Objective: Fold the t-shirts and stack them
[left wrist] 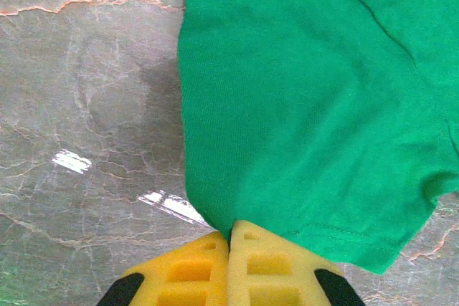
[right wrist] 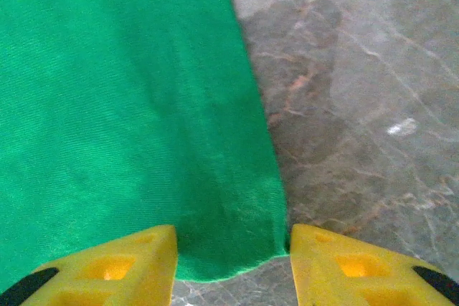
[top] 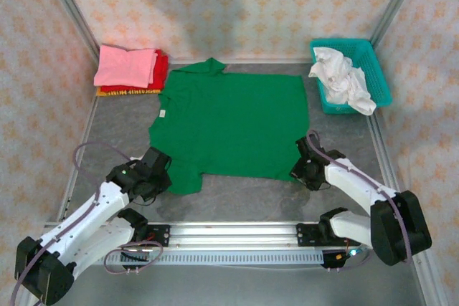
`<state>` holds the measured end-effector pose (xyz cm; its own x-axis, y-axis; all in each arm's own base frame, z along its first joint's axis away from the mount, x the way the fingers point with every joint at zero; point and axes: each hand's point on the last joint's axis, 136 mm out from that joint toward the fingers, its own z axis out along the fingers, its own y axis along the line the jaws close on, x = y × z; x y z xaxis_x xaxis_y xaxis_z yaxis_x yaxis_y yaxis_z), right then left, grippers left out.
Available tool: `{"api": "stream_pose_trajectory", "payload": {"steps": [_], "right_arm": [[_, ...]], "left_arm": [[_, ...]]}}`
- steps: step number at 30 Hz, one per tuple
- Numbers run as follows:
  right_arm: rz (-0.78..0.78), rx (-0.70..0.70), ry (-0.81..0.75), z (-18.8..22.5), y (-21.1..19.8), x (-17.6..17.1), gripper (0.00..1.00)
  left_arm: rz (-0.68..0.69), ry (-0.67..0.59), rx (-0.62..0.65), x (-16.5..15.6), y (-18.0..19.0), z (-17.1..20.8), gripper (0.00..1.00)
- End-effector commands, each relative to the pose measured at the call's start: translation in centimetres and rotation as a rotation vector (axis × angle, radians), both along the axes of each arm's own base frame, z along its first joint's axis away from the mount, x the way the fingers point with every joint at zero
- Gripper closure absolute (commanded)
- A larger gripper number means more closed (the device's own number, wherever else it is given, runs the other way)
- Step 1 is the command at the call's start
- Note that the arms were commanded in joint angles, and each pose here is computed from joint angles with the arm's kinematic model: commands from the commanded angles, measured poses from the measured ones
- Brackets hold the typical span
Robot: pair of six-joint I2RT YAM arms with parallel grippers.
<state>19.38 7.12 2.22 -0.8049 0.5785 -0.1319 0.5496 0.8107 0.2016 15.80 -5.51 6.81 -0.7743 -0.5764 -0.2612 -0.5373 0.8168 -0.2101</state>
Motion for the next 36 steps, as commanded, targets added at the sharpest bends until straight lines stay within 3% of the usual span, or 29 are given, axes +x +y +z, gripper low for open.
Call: {"api": "stream_pose_trajectory", "payload": {"steps": [1, 10, 20, 27, 36], "right_arm": [[-0.009, -0.024, -0.024, -0.5, -0.5, 0.4, 0.65], [-0.019, -0.041, -0.006, 0.1, -1.2, -1.0, 1.0], [-0.036, -0.028, -0.055, 3.0, -2.1, -3.1, 1.0], [-0.033, -0.029, -0.122, 5.2, -2.6, -3.2, 1.0], [0.037, -0.163, -0.205, 9.1, -2.9, 2.4, 1.0]], "left_arm": [[0.027, -0.032, 0.032, 0.3, 0.8, 0.3, 1.0], [0.057, -0.111, 0.024, 0.6, 1.3, 2.7, 1.0], [0.073, -0.179, -0.063, -0.9, 1.3, 5.9, 1.0], [0.067, -0.257, -0.043, -1.6, 2.5, 8.1, 1.0], [-0.095, -0.244, 0.018, 4.9, -1.0, 10.7, 1.0]]}}
